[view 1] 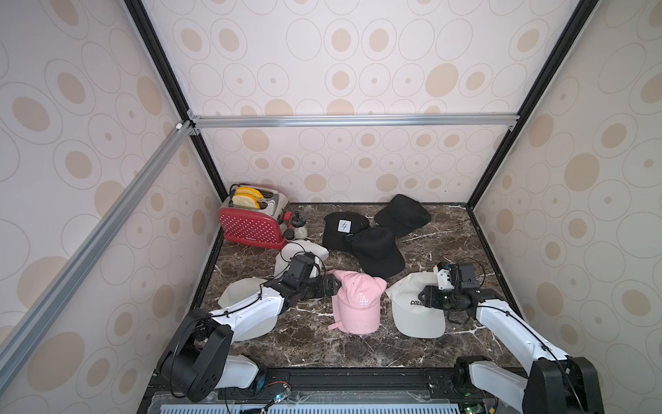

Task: Stack the baseball caps by color
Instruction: Move the baseball cap to the center of the board.

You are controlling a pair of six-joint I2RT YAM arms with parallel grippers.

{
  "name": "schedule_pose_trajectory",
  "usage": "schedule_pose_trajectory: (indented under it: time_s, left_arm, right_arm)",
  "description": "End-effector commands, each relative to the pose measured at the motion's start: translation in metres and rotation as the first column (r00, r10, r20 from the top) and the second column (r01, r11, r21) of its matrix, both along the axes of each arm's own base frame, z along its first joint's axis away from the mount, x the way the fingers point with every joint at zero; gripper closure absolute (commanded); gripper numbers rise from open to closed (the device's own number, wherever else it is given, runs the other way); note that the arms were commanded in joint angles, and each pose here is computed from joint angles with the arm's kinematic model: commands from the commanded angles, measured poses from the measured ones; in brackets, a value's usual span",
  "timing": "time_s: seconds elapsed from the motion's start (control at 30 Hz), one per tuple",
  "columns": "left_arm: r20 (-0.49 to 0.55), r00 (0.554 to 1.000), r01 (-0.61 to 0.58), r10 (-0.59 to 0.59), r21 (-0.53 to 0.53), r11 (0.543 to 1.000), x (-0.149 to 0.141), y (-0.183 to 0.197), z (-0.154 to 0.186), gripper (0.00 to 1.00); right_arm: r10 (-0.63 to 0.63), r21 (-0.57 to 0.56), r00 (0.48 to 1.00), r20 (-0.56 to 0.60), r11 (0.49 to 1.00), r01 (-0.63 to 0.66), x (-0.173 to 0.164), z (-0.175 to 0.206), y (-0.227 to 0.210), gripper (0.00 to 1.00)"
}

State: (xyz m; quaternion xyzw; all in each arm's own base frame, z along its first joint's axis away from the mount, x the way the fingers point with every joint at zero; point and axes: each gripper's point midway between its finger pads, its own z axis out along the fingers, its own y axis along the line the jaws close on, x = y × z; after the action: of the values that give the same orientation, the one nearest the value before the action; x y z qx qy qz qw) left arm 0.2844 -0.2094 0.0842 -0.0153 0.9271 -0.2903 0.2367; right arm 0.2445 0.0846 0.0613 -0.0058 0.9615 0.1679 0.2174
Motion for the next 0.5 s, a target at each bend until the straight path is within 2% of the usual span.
schedule_pose_trajectory:
  time_s: [0.0,0.27,0.33,0.37,0.4,0.47]
  left_arm:
    - [0.048,0.999,0.002,-0.003,0.020,1.000,0.006,0.003,0.018,0.01]
    - [0.071,0.997,-0.027,0.023,0.052,0.998,0.005,0.013,0.024,0.01]
    - [0.079,0.996,-0.034,0.029,0.058,0.998,0.005,0.015,0.026,0.01]
    - [0.085,0.996,-0.037,0.032,0.061,0.997,0.005,0.016,0.027,0.01]
    - [0.089,0.995,-0.043,0.037,0.067,0.997,0.005,0.018,0.028,0.01]
    - [0.100,0.994,-0.052,0.044,0.081,0.995,0.005,0.022,0.031,0.01]
  right_arm:
    - [0.026,0.019,0.999,-0.022,0.999,-0.026,-0.008,-0.005,0.005,0.44]
    - [0.068,0.028,0.998,-0.016,0.997,-0.068,-0.005,-0.003,0.014,0.42]
    - [0.041,-0.033,0.999,-0.024,0.999,-0.042,-0.005,0.002,0.003,0.38]
    - [0.010,-0.084,1.000,-0.018,0.996,-0.012,-0.004,0.007,-0.007,0.30]
    - [-0.017,-0.129,1.000,0.003,0.992,0.017,-0.003,0.015,-0.016,0.27]
    - [-0.053,-0.167,0.996,0.071,0.984,0.064,-0.001,0.033,-0.027,0.26]
